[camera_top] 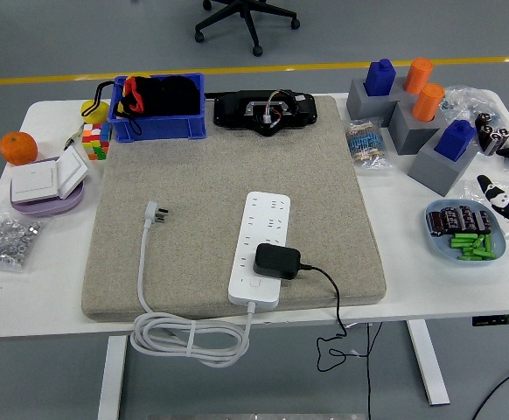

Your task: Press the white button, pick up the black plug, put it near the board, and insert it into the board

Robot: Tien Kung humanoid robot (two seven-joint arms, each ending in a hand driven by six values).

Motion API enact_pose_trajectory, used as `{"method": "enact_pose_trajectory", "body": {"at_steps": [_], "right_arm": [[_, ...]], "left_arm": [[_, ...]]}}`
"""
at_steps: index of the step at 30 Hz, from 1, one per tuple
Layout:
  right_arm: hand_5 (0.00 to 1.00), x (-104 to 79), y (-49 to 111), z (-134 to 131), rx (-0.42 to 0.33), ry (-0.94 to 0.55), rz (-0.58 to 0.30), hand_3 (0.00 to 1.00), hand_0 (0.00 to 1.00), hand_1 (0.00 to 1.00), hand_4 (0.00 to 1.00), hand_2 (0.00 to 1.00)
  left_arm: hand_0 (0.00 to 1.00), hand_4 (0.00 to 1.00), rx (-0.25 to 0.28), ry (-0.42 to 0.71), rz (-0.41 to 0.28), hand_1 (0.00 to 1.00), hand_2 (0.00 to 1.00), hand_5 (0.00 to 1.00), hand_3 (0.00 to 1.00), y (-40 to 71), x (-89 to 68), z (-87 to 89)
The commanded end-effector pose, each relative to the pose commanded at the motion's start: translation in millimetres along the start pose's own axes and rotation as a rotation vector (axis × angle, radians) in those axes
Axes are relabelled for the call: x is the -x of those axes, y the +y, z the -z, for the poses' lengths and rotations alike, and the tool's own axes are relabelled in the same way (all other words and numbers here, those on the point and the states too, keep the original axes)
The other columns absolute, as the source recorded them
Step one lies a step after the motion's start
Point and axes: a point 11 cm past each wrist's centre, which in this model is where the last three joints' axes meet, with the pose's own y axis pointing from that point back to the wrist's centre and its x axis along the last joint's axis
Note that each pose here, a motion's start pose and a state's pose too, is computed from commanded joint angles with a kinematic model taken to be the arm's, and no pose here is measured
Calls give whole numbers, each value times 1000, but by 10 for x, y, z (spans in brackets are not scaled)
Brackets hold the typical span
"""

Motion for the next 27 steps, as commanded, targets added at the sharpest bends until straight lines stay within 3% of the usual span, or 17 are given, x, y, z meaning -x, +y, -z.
{"method": "enact_pose_trajectory", "body": {"at_steps": [7,19,27], "right_arm": [[399,8,37,-37,16,-4,-7,636,869,758,796,681],[388,-21,21,-36,22,-7,-18,619,867,755,778,679],[384,6,24,-38,23,-10,-9,616,859,752,772,676]], "left_arm": [[709,718,-20,3,-1,696,670,305,713,-13,0,99],[706,718,-5,7,4,697,670,305,713,-8,25,41],[706,718,-22,6,-1,696,670,305,713,-13,7,99]]}}
